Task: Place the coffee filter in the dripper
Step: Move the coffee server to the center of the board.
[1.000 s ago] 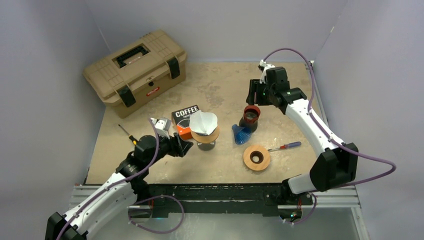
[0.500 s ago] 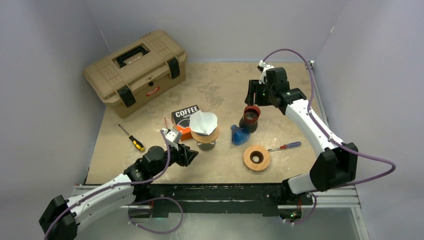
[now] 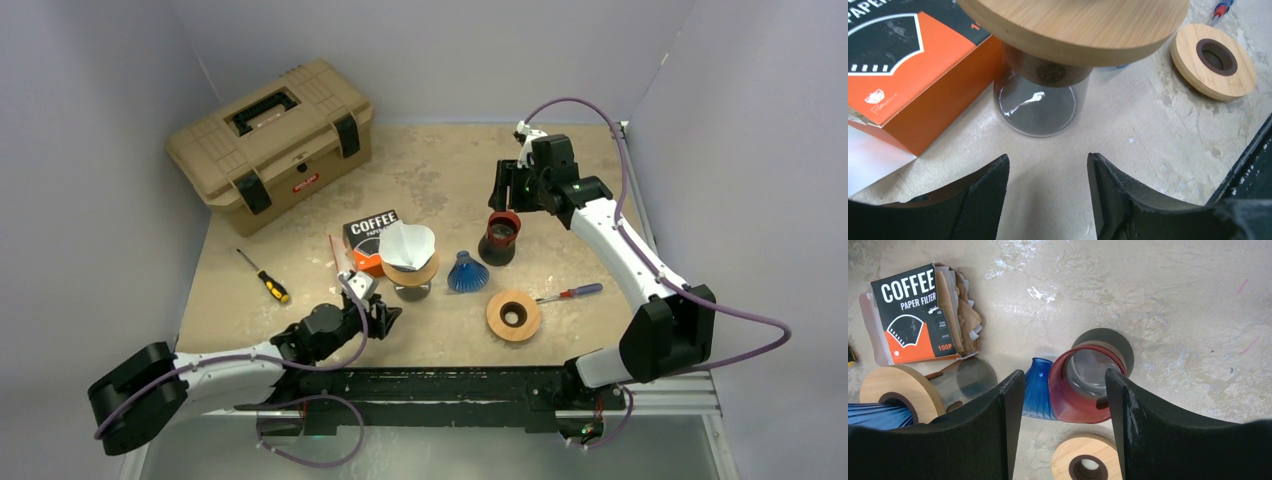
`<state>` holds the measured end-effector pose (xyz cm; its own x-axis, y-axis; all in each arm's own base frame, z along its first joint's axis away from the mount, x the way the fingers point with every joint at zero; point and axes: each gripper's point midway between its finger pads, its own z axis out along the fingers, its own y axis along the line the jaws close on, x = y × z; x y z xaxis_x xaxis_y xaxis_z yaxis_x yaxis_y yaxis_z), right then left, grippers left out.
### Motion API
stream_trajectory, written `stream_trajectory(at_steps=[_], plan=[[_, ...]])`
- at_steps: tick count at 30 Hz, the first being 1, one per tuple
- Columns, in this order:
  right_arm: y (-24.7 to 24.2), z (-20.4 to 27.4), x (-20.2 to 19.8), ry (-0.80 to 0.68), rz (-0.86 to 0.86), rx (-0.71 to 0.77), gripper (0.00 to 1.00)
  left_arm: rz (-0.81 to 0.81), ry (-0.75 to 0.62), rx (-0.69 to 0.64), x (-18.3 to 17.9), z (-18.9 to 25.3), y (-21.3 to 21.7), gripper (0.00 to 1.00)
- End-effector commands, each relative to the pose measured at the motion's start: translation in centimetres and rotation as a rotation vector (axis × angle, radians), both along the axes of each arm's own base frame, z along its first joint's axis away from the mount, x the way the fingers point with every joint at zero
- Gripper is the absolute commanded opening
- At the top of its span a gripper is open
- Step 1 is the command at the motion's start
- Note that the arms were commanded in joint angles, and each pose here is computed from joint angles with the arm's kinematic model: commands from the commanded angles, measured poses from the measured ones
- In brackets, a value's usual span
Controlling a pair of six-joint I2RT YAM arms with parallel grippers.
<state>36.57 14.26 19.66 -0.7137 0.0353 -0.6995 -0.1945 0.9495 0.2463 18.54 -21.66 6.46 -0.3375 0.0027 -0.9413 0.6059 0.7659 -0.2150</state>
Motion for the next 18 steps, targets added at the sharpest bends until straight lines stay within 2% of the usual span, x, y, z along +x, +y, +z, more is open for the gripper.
stream_trajectory(at_steps=[1, 6, 18], plan=[[0.5, 1.4, 0.7, -0.048, 0.019, 0.017, 0.63, 0.014, -0.121, -0.044, 0.8, 1.4, 0.1, 0.6], [0.6, 1.3, 0.8, -0.047, 0.02, 0.017, 0.63, -0.009, -0.124, -0.032, 0.7, 0.9, -0.5, 0.67], [0.4, 1.7, 0.7, -0.059, 0.018, 0.015, 0.63, -0.018, -0.171, 0.012, 1.8, 0.5, -1.7, 0.7]])
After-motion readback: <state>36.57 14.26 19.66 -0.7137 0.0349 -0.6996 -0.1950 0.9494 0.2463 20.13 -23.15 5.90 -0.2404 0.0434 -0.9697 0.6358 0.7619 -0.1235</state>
